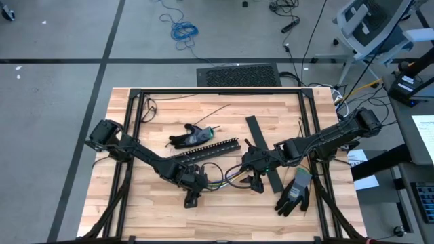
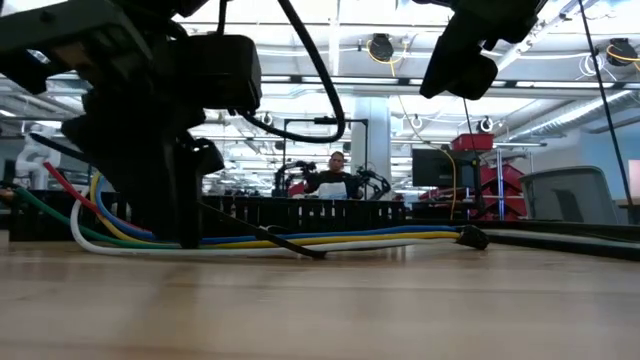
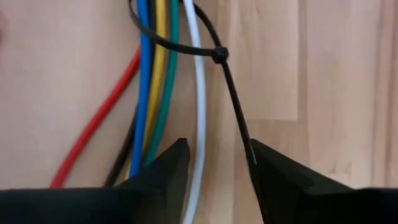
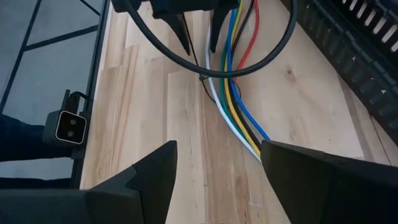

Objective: Ziptie cables
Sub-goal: Wrap the cable wires with black zip tie

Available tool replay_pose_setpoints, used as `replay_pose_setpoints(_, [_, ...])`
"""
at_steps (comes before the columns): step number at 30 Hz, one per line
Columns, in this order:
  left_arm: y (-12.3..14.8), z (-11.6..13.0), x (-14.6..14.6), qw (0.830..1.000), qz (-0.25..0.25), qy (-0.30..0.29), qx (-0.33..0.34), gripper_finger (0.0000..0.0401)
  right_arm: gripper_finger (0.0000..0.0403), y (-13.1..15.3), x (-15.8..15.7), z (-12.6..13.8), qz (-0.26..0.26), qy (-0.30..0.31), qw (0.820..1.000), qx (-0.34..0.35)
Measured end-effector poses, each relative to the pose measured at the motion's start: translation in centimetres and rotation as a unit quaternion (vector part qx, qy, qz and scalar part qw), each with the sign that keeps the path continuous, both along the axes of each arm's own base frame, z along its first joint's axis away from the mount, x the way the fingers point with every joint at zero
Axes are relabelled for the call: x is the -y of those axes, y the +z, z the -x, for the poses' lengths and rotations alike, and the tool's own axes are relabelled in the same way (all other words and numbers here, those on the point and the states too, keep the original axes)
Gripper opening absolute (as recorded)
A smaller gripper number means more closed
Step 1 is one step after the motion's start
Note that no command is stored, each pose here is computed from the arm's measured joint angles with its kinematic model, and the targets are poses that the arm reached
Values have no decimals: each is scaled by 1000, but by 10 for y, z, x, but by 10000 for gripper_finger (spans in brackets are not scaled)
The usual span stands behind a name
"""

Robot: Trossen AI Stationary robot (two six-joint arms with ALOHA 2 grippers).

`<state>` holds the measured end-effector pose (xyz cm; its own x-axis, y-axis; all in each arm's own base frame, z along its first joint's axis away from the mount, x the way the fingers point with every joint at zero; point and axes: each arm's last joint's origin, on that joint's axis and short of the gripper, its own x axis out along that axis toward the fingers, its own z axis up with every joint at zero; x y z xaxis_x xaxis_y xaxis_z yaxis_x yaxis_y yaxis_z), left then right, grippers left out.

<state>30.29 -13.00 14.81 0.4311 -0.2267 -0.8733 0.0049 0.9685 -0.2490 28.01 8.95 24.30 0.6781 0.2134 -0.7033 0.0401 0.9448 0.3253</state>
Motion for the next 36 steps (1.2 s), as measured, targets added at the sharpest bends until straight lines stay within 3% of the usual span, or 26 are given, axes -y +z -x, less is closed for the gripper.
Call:
replay_pose_setpoints(8, [13,-7,2,1000,3,4,22,12,221,0,0,0,3,0,1000,1])
replay_pose_setpoints(15, [26,-12,2,1000,-15,4,11,3,221,1,1,-2,24,-2,1000,19])
replay_pose_setpoints(18, [36,-17,2,999,-27,-13,22,2,220,7,-1,-8,47,-22,995,87])
replay_pose_setpoints(21, [39,-19,0,998,-50,-20,27,1,203,1,4,-13,3,-91,983,158])
replay_pose_setpoints(23, [38,-19,-2,998,-58,-15,25,1,176,-15,7,-9,-21,-136,979,152])
replay_pose_setpoints(26, [38,-19,-6,997,-68,-6,23,1,111,-41,7,3,-63,-195,969,138])
replay_pose_setpoints(30, [38,-20,-8,997,-72,-6,24,1,17,-68,-4,22,-126,-230,952,159])
replay_pose_setpoints(32, [38,-20,-8,997,-72,-6,24,1,14,-75,-9,27,-140,-243,944,175])
replay_pose_setpoints(36, [38,-20,-9,997,-78,-2,26,0,58,-69,-16,16,-154,-235,938,205])
